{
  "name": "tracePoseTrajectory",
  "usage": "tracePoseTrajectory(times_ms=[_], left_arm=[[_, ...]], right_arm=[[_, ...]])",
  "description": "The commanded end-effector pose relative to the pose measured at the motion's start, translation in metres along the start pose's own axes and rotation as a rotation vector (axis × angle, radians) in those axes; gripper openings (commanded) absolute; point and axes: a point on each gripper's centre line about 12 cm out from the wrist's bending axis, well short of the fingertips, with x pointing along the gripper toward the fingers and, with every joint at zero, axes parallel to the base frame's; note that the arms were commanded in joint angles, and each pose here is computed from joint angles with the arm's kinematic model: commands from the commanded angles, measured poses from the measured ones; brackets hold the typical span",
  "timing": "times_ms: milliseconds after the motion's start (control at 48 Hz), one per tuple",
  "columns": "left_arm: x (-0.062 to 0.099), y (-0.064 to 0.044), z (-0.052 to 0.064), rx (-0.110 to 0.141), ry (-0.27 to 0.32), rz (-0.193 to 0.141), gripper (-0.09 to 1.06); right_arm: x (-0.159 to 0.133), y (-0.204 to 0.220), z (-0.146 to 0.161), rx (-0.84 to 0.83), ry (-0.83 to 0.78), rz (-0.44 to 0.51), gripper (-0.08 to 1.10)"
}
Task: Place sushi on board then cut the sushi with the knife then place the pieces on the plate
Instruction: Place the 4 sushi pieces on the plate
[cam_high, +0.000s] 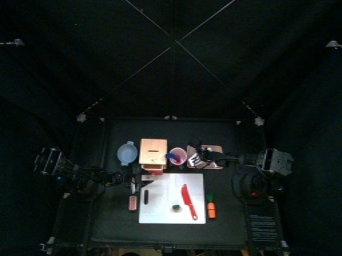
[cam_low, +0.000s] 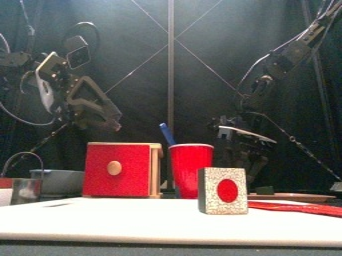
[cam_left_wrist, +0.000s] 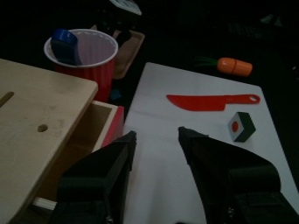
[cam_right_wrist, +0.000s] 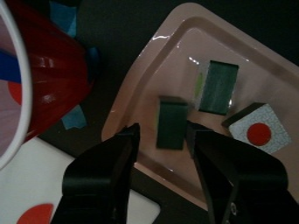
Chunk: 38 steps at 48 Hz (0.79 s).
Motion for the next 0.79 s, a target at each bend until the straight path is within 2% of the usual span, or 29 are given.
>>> tracePoseTrajectory(times_ms=[21,229,333,604,792], left_arm=[[0.0,-0.002,0.005,-0.007,-0.018,-0.004,0.82],[-0.001,-0.001,0.004,-0.015,-0.017,0.002,0.82],[0.0,-0.001,0.005,-0.015,-0.018,0.001,0.82],[0.0,-0.002,0.006,-0.014,-0.021,-0.001,0.82],[0.003,-0.004,0.012,-0.016,-0.038,-0.004,0.82]], right_arm=[[-0.008,0.005,0.004,0.004,-0.015,0.012,0.82],[-0.027,0.016,-0.012,-0.041,0.025,-0.008,0.82],[-0.043,0.03,-0.022,-0.091,0.022,0.016,0.82],[-0.083,0.094,-0.067,-0.376,-0.049,0.188,0.82],[-0.104,0.136,-0.097,-0.518,-0.086,0.314,0.82]])
